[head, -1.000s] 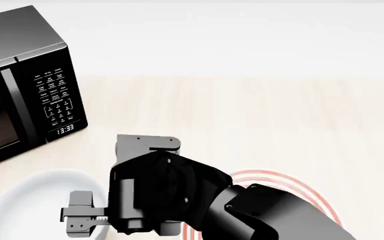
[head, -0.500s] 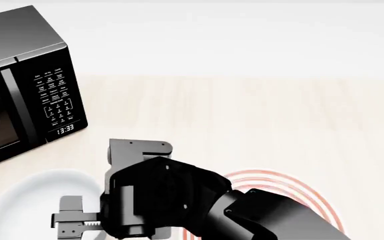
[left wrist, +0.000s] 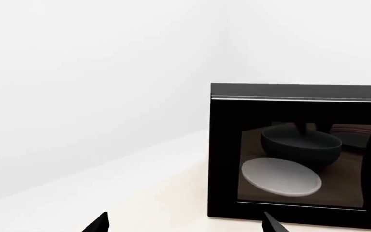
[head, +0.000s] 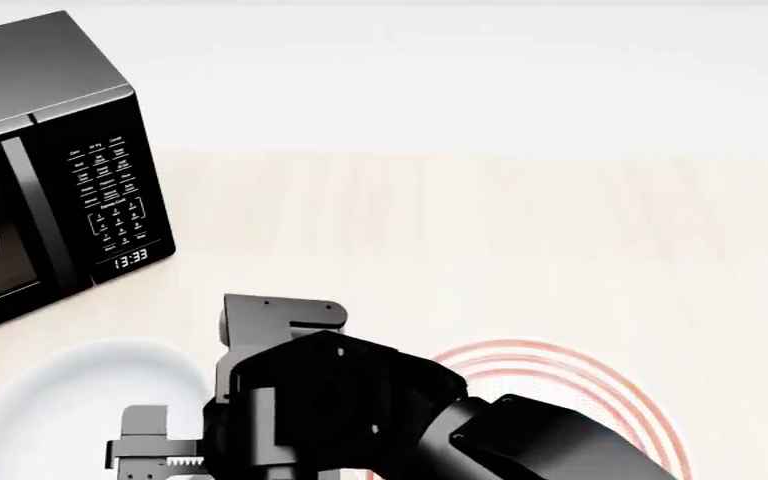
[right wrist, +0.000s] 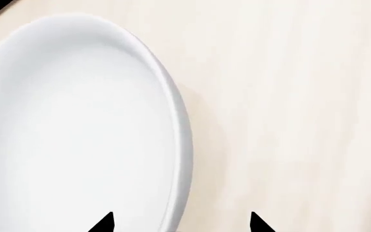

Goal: Put the white bowl to the right of the plate.

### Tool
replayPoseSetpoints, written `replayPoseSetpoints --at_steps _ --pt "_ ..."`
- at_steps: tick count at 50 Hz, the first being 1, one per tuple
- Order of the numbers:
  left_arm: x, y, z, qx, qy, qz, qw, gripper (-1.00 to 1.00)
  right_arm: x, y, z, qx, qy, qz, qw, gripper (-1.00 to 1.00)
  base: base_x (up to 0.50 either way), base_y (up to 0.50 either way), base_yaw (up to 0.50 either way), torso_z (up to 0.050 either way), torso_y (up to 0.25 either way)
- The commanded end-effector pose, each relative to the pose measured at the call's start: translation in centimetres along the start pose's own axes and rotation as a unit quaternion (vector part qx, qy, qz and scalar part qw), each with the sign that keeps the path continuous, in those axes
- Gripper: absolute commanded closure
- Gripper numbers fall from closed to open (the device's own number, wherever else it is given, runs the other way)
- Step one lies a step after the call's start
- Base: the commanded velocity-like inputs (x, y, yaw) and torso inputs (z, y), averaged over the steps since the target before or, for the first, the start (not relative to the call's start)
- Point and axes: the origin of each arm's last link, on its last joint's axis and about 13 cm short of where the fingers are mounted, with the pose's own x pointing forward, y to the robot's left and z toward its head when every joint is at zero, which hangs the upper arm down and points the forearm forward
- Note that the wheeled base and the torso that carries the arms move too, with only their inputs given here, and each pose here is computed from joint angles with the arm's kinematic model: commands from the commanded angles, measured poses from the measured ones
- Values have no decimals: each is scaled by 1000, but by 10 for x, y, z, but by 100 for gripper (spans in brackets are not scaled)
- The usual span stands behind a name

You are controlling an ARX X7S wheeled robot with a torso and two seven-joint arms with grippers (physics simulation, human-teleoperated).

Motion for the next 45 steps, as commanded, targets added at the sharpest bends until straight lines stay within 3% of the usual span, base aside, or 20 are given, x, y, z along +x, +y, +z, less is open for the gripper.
replayPoseSetpoints --at_steps 1,13,37,38,45 --pt "-1 0 0 0 -1 -1 1000 -100 3 0 -4 -9 1 36 999 -100 0 0 0 0 0" --pt "-2 1 1 -2 -3 -2 1000 -100 3 2 -4 -17 -10 46 999 -100 0 0 0 0 0" --pt "-3 3 2 -5 -5 -2 1000 -100 7 1 -7 -17 -13 12 1000 -100 0 0 0 0 0" --pt "-3 3 2 -5 -5 -2 1000 -100 7 1 -7 -14 -13 7 1000 100 0 0 0 0 0" --pt "-4 4 3 -8 -7 -2 1000 -100 4 4 -3 -6 -33 -21 999 100 0 0 0 0 0"
